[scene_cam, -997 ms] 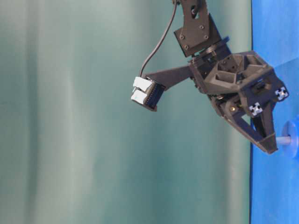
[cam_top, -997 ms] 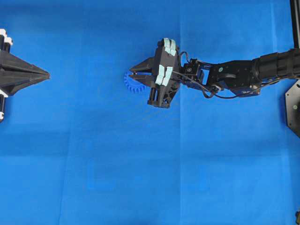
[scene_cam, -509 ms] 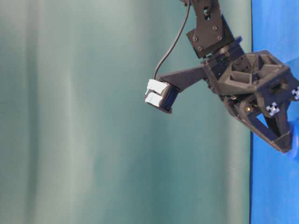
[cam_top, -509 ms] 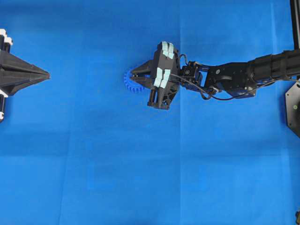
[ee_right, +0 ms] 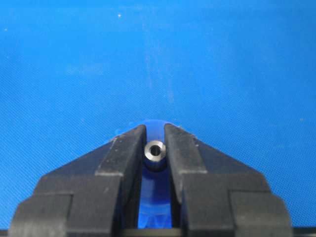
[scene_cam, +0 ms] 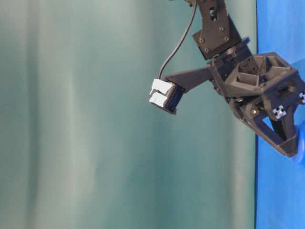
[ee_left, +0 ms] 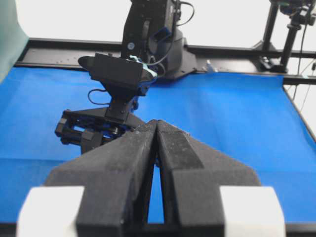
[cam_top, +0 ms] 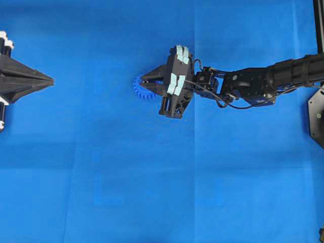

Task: Insert the shaft placed at a random location into the center hole of the small gear at another random location.
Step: 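Align and lower the shaft into the gear's center hole, then open the right gripper and withdraw it up and right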

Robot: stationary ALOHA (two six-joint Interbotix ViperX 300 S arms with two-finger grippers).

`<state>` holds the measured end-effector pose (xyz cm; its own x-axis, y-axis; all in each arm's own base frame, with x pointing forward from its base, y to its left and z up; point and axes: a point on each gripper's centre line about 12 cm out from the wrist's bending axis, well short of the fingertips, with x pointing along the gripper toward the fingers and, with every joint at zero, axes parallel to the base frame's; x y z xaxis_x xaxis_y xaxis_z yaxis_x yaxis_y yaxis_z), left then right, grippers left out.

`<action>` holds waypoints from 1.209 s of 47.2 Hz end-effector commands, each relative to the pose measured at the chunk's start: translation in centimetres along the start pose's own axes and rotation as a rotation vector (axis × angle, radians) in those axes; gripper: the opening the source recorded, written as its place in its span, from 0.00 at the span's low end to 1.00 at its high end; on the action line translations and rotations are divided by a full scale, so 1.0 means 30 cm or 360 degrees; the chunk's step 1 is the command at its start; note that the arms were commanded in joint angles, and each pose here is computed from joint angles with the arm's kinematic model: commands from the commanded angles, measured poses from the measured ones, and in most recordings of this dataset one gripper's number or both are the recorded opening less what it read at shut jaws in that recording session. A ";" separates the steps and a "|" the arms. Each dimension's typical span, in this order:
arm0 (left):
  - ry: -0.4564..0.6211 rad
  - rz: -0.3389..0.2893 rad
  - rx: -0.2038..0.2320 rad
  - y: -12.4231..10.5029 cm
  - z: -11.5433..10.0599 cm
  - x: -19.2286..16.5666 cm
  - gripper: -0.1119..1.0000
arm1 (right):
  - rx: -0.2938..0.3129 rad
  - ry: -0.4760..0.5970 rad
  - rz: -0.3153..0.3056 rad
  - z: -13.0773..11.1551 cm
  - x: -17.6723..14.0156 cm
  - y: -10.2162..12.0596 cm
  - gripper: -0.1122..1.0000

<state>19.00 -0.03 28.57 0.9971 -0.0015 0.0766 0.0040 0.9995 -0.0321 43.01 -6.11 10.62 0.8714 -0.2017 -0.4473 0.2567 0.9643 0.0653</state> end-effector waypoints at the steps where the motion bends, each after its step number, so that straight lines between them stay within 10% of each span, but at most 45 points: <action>1: -0.0012 -0.0001 0.0000 0.000 0.009 0.004 0.10 | 0.0025 -0.0035 -0.0003 0.025 -0.004 0.004 0.12; 13: -0.0015 -0.0001 0.0000 -0.001 0.011 0.005 0.10 | 0.0051 -0.0029 -0.0016 0.025 -0.003 0.000 0.18; 28: -0.0012 -0.0001 0.0000 0.000 0.009 0.004 0.10 | 0.0070 -0.0064 -0.0018 0.055 -0.020 0.000 0.83; 57: -0.0010 -0.0001 0.0000 0.000 0.007 0.004 0.10 | 0.0030 -0.0412 0.0055 0.317 -0.320 0.019 0.78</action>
<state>18.98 -0.03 28.44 0.9973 -0.0020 0.0736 0.0042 0.9995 -0.0306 39.32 -5.45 21.14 0.9435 -0.2117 -0.2550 0.2405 0.9667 0.0875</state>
